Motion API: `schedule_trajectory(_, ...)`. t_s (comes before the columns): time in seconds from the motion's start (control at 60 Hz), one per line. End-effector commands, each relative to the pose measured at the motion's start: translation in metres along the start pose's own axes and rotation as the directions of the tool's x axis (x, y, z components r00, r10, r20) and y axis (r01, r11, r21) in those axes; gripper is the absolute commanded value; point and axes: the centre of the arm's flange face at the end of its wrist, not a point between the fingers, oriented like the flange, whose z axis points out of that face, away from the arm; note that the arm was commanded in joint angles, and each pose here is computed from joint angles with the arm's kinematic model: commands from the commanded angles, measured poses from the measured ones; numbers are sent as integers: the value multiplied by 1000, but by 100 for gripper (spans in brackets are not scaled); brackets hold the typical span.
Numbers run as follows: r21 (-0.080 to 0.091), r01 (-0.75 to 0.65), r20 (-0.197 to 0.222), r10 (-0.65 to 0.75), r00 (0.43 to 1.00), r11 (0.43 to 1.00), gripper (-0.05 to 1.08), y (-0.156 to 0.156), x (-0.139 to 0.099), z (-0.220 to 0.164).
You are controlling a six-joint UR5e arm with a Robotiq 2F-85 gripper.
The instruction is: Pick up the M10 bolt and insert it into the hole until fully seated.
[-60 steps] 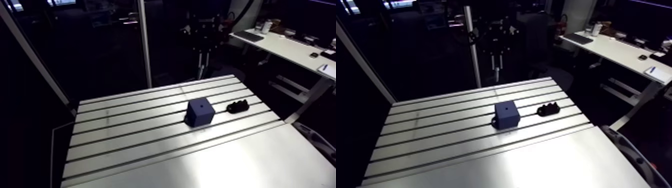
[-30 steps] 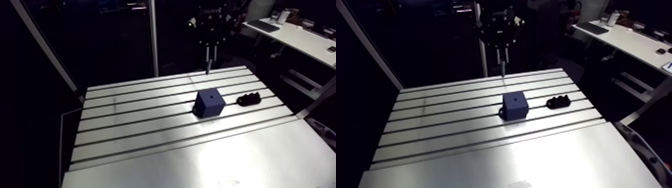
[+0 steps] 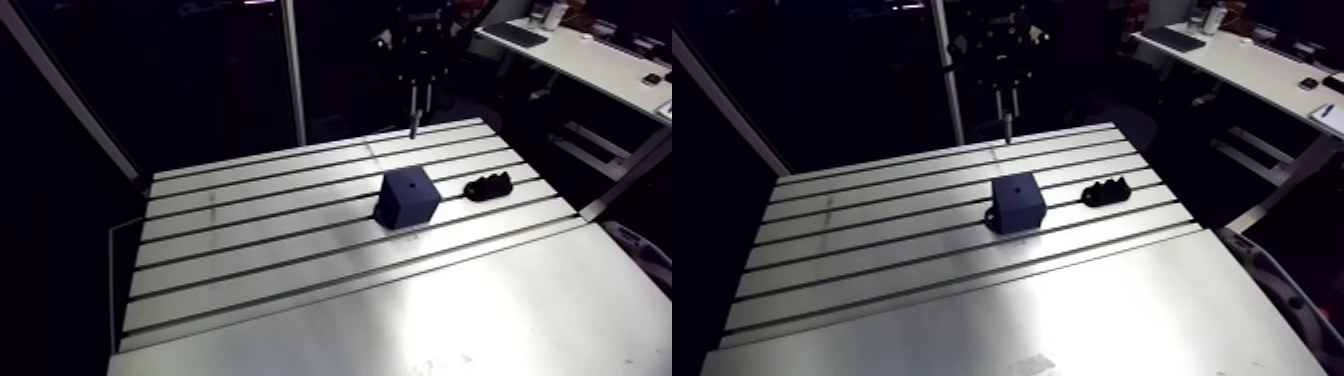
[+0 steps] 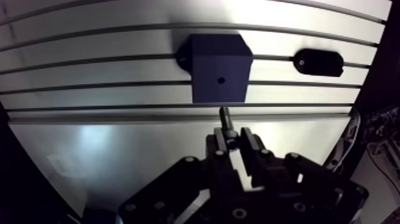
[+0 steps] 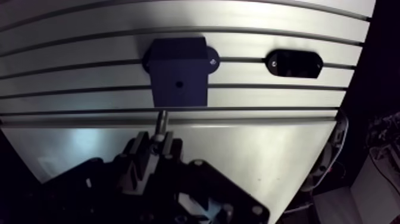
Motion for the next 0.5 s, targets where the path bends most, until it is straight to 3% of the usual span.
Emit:
schedule_trajectory(0.017,2,-11,-30,11,999,1000,108,9,2,9)
schedule_trajectory(0.5,3,-12,-21,13,1000,1000,108,7,-4,27)
